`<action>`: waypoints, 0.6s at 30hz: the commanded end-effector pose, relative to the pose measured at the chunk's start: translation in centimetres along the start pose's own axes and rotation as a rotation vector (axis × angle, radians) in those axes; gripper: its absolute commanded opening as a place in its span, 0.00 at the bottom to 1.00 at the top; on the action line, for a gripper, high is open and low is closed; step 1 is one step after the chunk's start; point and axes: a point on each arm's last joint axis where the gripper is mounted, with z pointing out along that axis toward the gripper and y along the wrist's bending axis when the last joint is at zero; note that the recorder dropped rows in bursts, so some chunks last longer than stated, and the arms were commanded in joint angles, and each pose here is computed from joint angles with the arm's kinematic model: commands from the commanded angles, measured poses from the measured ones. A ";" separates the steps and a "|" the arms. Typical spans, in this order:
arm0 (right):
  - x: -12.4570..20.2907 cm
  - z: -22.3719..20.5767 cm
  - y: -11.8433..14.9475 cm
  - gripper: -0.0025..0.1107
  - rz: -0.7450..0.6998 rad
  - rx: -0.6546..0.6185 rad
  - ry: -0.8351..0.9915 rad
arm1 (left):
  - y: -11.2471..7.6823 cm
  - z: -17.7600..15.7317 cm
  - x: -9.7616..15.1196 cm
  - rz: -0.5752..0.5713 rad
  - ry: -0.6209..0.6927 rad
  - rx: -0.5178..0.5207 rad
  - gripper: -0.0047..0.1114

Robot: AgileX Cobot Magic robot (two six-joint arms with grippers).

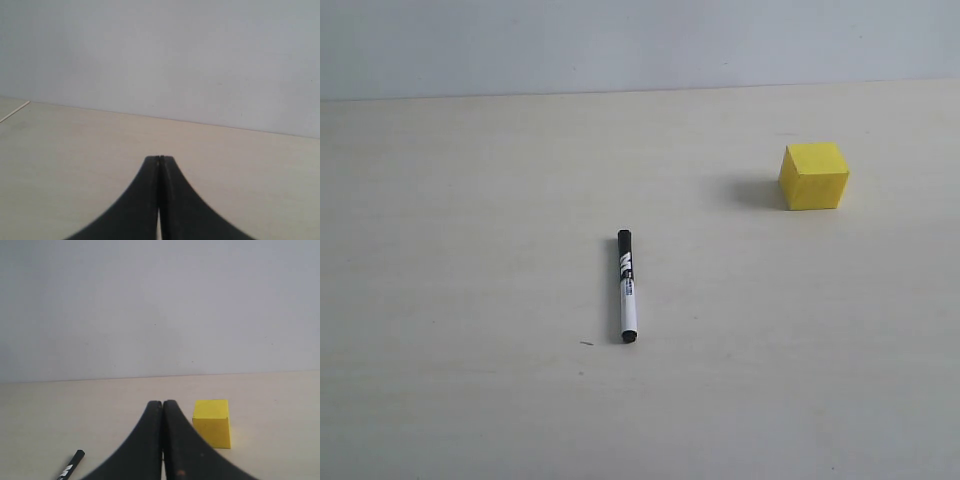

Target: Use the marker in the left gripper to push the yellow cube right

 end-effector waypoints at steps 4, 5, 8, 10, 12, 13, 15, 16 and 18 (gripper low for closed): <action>0.1 0.0 0.0 0.02 -0.004 0.000 -0.006 | 0.0 0.0 0.0 -0.003 -0.003 -0.001 0.04; 0.1 0.0 0.0 0.02 -0.004 0.000 -0.006 | 0.0 0.0 0.0 -0.003 -0.003 -0.001 0.04; 0.1 0.0 0.0 0.02 -0.012 0.001 -0.006 | 0.0 0.0 0.0 -0.003 -0.003 -0.001 0.04; 0.1 0.0 0.0 0.02 -0.012 0.001 -0.006 | 0.0 0.0 0.0 -0.003 -0.003 -0.001 0.04; 0.1 0.0 0.0 0.02 -0.012 0.001 -0.006 | 0.0 0.0 0.0 -0.003 -0.003 -0.001 0.04; 0.1 0.0 0.0 0.02 -0.012 0.001 -0.006 | 0.0 0.0 0.0 -0.003 -0.003 -0.001 0.04; 0.1 0.0 0.0 0.02 -0.012 0.001 -0.006 | 0.0 0.0 0.0 -0.003 -0.003 -0.001 0.04; 0.1 0.0 0.0 0.02 -0.012 0.001 -0.006 | 0.0 0.0 0.0 -0.003 -0.003 -0.001 0.04; 0.1 0.0 0.0 0.02 -0.012 0.001 -0.006 | 0.0 0.0 0.0 -0.003 -0.003 -0.001 0.04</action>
